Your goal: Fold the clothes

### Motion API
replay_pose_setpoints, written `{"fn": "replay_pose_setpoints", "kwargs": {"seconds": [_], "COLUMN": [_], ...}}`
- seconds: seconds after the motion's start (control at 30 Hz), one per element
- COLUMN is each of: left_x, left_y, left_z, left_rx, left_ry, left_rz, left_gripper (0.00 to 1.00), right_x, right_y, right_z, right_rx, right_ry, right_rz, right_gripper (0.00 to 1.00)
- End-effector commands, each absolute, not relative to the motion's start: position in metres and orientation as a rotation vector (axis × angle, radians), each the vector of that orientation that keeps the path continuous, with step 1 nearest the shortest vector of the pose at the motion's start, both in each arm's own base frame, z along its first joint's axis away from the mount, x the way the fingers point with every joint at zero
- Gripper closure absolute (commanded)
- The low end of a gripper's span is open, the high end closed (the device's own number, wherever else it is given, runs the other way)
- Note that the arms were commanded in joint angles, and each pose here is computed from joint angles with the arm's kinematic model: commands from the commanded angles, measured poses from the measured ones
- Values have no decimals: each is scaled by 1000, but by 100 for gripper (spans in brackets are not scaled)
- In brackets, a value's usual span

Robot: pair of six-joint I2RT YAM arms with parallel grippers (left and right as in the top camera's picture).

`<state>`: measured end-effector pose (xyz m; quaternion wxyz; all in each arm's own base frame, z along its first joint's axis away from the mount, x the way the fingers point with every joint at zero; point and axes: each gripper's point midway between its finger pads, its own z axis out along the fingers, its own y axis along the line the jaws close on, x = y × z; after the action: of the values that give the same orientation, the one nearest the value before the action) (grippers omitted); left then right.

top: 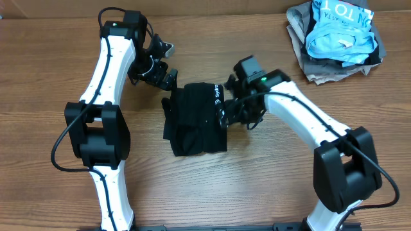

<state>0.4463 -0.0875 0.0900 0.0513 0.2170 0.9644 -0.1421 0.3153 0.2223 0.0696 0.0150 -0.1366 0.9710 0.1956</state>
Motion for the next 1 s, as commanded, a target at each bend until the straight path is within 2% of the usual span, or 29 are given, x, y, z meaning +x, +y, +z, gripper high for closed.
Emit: {"fn": "replay_pose_setpoints", "kwargs": {"seconds": [0.0,0.03,0.2,0.27,0.7,0.97], "left_x": [450,451,458,460,460,460], "left_y": [-77,-75,-64,-64,-64,-64], "left_z": [81,80,79,79,79,79], "left_rx": [574,559,452,423,419,419], "left_ry": [2979,2981,2997,2996,2994,2994], "left_rz": [-360,-341,-247,-241,-241,-241], "left_gripper": [0,0,0,0,0,0], "right_x": [294,288,276,277,271,293], "right_y": [239,243,251,251,226,202], "right_z": [65,63,54,52,8,3], "right_rx": [-578,-627,-724,-736,-631,-400], "right_ry": [3021,3020,3008,2995,3031,3039], "right_rz": [628,626,518,487,470,481], "right_gripper": [25,32,88,96,96,96]}}
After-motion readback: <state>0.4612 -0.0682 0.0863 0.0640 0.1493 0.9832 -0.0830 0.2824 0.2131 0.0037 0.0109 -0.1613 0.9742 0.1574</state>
